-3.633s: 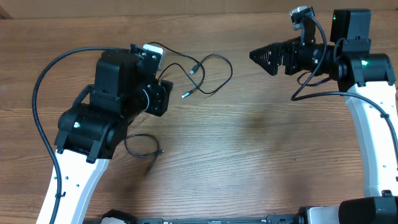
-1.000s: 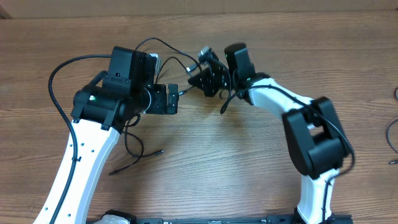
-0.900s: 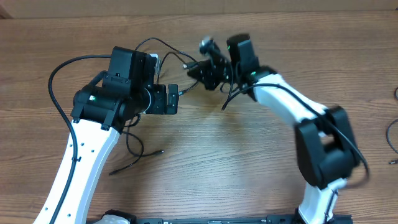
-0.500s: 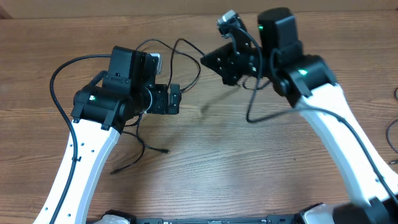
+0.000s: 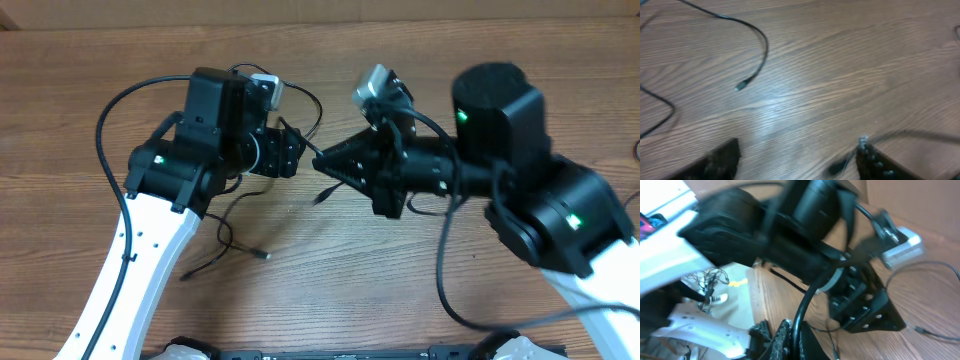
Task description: Untangle cables
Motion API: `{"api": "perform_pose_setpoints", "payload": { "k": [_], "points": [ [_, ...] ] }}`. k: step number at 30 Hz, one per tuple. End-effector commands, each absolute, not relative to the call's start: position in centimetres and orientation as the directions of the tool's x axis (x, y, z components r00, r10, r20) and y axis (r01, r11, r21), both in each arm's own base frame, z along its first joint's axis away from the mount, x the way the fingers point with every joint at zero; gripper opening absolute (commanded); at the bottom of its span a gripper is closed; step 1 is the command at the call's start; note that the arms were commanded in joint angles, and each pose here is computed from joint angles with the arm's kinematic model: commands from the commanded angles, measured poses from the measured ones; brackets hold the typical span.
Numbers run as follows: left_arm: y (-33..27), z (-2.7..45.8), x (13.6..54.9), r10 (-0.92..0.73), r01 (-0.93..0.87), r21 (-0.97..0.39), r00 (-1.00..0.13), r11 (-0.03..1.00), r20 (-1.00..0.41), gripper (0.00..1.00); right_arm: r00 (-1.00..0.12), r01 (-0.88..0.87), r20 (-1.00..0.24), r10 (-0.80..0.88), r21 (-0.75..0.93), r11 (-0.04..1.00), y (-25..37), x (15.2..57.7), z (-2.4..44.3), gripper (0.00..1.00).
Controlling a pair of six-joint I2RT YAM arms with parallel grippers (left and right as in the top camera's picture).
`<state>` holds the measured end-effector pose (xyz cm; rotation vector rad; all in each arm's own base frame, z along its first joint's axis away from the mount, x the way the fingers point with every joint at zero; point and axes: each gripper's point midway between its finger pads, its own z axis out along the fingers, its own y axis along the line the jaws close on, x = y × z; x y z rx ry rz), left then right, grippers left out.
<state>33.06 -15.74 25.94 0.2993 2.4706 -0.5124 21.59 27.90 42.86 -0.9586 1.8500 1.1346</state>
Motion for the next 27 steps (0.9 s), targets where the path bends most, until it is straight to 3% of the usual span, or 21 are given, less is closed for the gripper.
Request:
{"api": "perform_pose_setpoints", "payload": {
  "k": [1,5,11,17,18,20,21,23,27],
  "points": [
    [-17.0,24.7,33.0,0.145,0.362,-0.286,-0.807,0.887,-0.572,0.04,-0.396,-0.892,-0.906,-0.148,0.342,0.296,27.2,19.9,46.4,0.04],
    [-17.0,22.1,33.4,0.163,0.335,-0.272,-0.849,0.902,-0.503,0.04,-0.336,-0.895,-0.937,-0.099,0.285,0.344,26.0,19.8,48.9,0.04],
    [-17.5,16.8,34.1,0.191,0.299,-0.272,-0.912,0.914,-0.362,0.04,-0.256,-0.787,-0.966,-0.031,0.19,0.587,21.8,21.3,52.1,0.04],
    [-19.4,16.9,34.6,0.193,0.334,-0.359,-0.906,0.872,-0.376,0.04,-0.349,-0.716,-0.931,-0.103,0.195,0.67,20.0,21.3,49.2,0.05],
    [-19.9,17.6,34.7,0.191,0.35,-0.379,-0.898,0.857,-0.396,0.04,-0.379,-0.71,-0.917,-0.124,0.203,0.675,19.9,21.2,48.3,0.17],
    [-20.7,19.5,34.8,0.187,0.382,-0.412,-0.879,0.827,-0.44,0.04,-0.43,-0.699,-0.887,-0.166,0.211,0.683,19.9,21.1,46.6,0.73],
    [-20.9,20.5,34.8,0.184,0.397,-0.421,-0.868,0.816,-0.462,0.04,-0.44,-0.702,-0.877,-0.191,0.203,0.683,19.9,21.1,45.9,0.87],
    [-21.0,23.0,34.9,0.174,0.421,-0.42,-0.842,0.804,-0.511,0.04,-0.454,-0.706,-0.86,-0.234,0.187,0.683,20.0,21.4,44.8,1.0],
    [-20.8,29.4,34.4,0.163,0.48,-0.393,-0.771,0.784,-0.616,0.04,-0.485,-0.686,-0.836,-0.256,0.183,0.704,20.3,22.6,43.5,1.0]
  ]
}}
